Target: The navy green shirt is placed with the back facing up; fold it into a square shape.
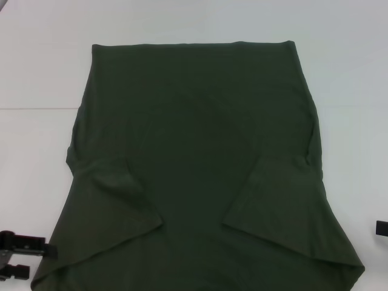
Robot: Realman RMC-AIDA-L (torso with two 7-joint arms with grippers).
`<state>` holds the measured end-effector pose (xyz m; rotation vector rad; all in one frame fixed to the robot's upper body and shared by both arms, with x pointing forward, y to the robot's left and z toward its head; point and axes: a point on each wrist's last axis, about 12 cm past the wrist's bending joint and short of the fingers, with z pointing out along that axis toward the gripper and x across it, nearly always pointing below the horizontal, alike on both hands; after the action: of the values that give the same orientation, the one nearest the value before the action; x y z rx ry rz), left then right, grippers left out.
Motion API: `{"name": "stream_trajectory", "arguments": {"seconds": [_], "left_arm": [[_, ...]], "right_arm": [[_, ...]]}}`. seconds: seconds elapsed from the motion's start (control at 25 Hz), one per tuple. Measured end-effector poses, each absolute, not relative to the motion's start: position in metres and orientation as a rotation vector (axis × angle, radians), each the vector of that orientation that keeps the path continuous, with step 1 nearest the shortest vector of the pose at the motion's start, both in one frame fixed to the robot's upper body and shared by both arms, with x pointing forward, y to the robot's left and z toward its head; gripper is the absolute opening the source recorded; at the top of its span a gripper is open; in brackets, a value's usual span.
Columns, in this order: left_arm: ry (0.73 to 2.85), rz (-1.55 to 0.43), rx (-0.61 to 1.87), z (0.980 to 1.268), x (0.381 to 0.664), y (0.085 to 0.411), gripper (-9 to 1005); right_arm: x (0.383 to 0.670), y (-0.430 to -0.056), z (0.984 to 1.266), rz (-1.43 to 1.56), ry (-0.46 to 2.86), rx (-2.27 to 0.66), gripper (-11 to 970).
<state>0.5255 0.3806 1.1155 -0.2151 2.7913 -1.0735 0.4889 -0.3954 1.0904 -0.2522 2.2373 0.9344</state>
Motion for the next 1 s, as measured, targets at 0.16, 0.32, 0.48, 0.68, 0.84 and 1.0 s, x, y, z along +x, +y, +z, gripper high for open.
{"name": "stream_trajectory", "arguments": {"seconds": [0.16,0.32,0.48,0.68,0.84,1.0], "left_arm": [[2.833,-1.022,-0.207,1.115,0.533,0.373,887],[2.911,-0.921,-0.212,1.110,0.537,0.369,887],[2.950,-0.869,-0.213,1.108,0.539,0.365,888],[2.962,-0.835,-0.206,1.107,0.543,0.362,887],[2.953,-0.836,-0.207,1.107,0.544,0.361,887],[2.954,-0.831,-0.211,1.105,0.545,0.360,888]], "right_arm": [[0.489,-0.396,1.090,0.935,2.237,-0.248,868],[0.489,-0.396,1.090,0.934,2.236,-0.248,869],[0.490,-0.395,1.091,0.933,2.241,-0.260,869],[0.492,-0.393,1.090,0.918,2.271,-0.286,869],[0.495,-0.391,1.090,0.914,2.287,-0.304,869],[0.498,-0.390,1.091,0.912,2.286,-0.311,869]]}}
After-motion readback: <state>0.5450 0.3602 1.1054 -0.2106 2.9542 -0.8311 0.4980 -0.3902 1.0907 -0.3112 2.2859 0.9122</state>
